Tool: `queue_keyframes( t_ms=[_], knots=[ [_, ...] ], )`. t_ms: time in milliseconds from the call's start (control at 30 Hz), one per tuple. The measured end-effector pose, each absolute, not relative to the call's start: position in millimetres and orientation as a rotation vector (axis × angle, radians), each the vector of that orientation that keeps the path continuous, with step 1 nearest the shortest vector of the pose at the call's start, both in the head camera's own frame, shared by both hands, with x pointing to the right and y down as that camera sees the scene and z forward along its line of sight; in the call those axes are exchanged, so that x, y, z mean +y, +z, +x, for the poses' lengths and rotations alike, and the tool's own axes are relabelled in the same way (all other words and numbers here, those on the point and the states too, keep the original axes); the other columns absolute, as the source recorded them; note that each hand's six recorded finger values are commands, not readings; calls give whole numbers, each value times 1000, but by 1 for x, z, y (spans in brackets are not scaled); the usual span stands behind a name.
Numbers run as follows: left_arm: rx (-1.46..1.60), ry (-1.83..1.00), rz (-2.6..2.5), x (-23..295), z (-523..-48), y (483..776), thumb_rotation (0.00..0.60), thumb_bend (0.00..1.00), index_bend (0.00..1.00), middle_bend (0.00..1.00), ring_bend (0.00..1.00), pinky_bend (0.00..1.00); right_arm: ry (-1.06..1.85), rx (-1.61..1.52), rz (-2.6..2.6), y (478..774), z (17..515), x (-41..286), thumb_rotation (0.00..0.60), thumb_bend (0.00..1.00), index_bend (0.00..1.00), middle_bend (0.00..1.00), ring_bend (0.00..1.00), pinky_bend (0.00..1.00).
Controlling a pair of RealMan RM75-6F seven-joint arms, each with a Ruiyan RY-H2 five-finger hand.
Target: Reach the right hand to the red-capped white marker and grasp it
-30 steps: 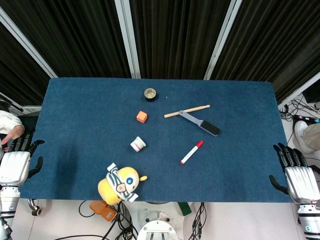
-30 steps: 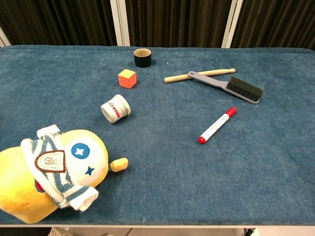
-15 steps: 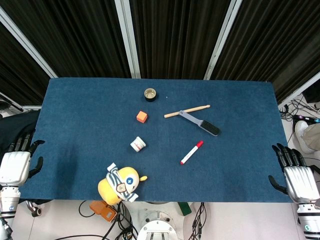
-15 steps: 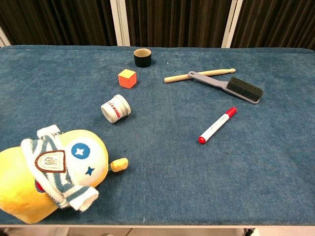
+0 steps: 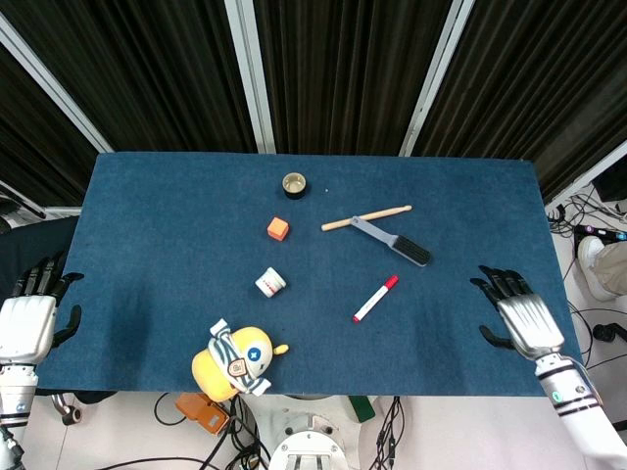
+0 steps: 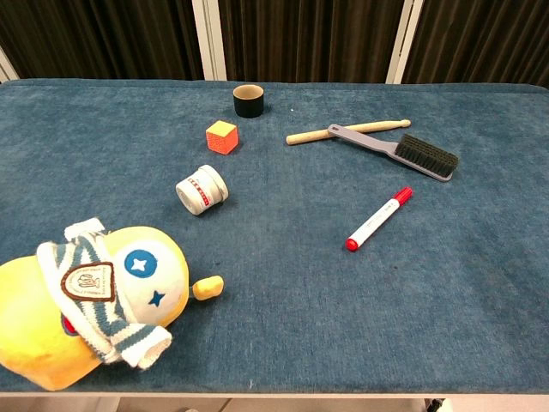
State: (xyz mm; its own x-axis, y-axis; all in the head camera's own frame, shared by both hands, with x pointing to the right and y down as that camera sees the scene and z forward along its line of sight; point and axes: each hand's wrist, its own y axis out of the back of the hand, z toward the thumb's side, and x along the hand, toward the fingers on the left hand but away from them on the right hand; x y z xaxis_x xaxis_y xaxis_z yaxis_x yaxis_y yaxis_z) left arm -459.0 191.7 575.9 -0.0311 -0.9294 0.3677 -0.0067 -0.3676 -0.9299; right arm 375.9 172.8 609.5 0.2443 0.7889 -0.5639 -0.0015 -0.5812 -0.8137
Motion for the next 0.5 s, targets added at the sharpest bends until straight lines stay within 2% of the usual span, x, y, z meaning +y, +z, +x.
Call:
queue_keyframes(
  t_ms=[300,500],
  knots=[
    [1031,-1506,-1464,191,-460,576,600,446,259,0,0,118,1310,-567,-1948,661,308,132,600,414,330,105,145,141],
    [1029,-1508,-1463,191,-460,576,600,446,259,0,0,118,1270,-539,-1993,683,275,114,600,414,369,105,145,142]
  ],
)
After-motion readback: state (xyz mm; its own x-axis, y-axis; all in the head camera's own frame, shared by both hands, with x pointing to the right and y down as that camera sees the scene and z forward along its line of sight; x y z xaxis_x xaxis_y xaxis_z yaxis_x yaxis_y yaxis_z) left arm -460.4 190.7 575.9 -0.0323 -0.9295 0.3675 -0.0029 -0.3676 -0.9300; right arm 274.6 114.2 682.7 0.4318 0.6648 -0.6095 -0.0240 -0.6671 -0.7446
